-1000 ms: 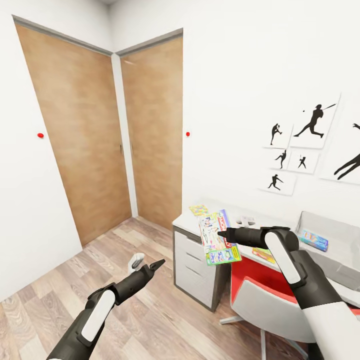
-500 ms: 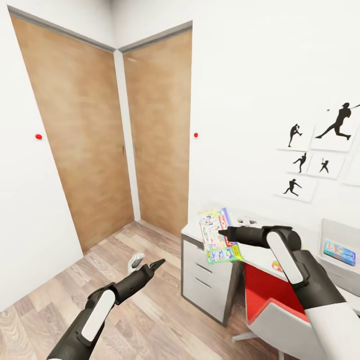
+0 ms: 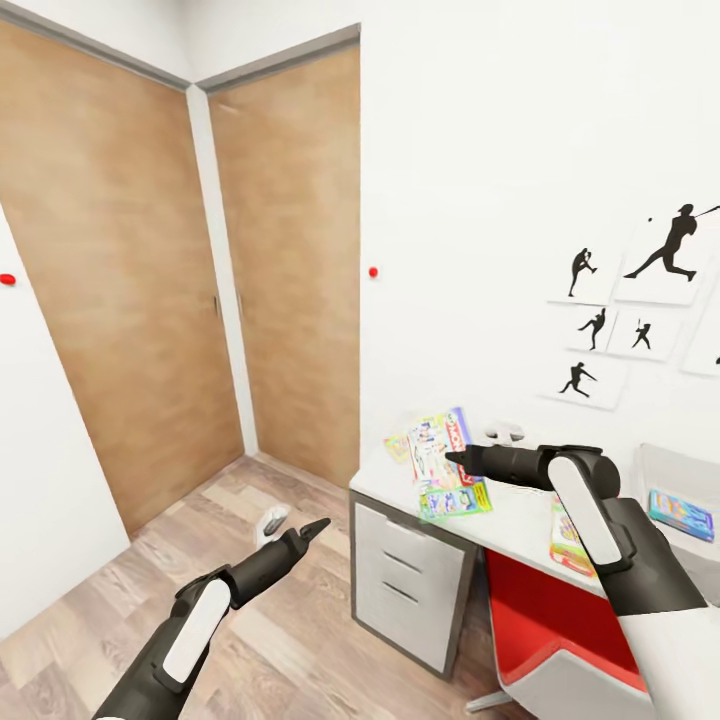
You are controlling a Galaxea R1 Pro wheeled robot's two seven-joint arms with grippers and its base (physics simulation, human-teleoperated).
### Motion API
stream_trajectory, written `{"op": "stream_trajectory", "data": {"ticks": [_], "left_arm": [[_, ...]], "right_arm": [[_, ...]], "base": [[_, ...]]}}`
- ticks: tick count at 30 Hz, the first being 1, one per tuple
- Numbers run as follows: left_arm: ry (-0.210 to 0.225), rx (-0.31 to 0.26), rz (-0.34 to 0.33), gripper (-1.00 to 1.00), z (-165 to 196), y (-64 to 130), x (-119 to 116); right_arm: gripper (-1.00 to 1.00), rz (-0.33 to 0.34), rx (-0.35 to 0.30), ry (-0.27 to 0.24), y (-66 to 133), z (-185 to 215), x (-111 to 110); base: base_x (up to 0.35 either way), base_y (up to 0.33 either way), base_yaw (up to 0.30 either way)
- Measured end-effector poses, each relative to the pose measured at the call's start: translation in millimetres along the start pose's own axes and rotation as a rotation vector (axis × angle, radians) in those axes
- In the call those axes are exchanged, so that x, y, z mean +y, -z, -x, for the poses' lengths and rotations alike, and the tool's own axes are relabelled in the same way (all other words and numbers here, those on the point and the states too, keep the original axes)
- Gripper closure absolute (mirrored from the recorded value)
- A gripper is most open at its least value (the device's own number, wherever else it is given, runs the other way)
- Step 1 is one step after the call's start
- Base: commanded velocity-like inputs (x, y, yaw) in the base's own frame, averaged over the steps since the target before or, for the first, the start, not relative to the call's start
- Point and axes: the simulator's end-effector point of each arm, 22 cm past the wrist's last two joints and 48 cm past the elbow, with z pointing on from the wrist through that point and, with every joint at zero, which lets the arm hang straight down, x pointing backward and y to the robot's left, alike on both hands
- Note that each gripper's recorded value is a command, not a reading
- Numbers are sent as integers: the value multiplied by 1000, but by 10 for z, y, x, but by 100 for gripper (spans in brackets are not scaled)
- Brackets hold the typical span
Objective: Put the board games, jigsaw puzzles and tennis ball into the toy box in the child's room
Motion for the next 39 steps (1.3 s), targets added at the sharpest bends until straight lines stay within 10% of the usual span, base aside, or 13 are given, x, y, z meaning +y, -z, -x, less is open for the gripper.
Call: {"op": "stream_trajectory", "data": {"ticks": [9,25,39], "left_arm": [[-6,0,-10,-100,-3,-15,-57],[-146,-31,-150,-100,257,-120,-1009],[-194,12,-107,-100,260,-402,-1432]], "right_arm": [[100,-51,-93,-47,310,318,-370],[100,-83,-145,-83,538,491,-653],[100,-108,-184,-112,776,626,-918]], "base": [[325,8,-279],[63,0,-282],[2,0,-282]]}}
